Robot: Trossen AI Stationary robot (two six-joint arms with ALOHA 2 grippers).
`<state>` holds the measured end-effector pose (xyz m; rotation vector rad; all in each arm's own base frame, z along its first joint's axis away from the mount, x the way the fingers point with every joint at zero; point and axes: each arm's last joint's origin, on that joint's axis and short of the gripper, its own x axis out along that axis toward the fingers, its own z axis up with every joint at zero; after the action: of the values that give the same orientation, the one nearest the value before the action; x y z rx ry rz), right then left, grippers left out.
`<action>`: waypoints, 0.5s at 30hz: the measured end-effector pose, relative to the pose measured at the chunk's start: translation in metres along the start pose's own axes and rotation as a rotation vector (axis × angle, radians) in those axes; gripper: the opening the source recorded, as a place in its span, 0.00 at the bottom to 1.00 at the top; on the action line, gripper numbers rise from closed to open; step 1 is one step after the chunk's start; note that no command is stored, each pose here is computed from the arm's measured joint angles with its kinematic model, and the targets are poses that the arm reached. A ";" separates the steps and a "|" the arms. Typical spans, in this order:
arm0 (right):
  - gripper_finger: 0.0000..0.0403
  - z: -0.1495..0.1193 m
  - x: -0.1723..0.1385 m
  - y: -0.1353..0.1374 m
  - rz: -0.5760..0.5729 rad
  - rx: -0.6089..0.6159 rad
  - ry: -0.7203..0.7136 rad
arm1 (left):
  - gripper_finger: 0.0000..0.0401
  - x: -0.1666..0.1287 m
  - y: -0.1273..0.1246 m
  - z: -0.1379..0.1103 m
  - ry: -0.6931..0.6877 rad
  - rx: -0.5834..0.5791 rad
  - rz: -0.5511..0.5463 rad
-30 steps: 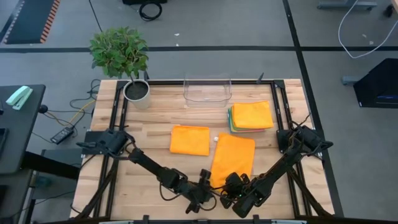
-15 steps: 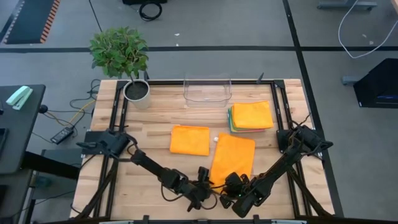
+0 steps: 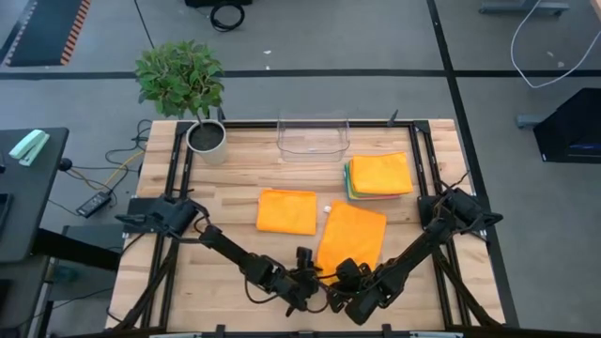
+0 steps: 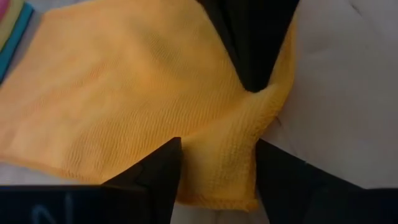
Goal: Fold microfiber towels
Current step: Fold the bottom orange towel
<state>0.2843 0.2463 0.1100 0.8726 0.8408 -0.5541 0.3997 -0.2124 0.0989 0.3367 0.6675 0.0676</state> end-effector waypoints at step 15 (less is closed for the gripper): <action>0.01 -0.002 -0.002 0.000 -0.008 0.018 0.027 | 0.20 -0.029 -0.003 0.018 0.091 0.134 0.258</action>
<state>0.2823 0.2482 0.1103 0.8946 0.8656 -0.5589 0.3879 -0.2254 0.1288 0.5505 0.7176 0.2868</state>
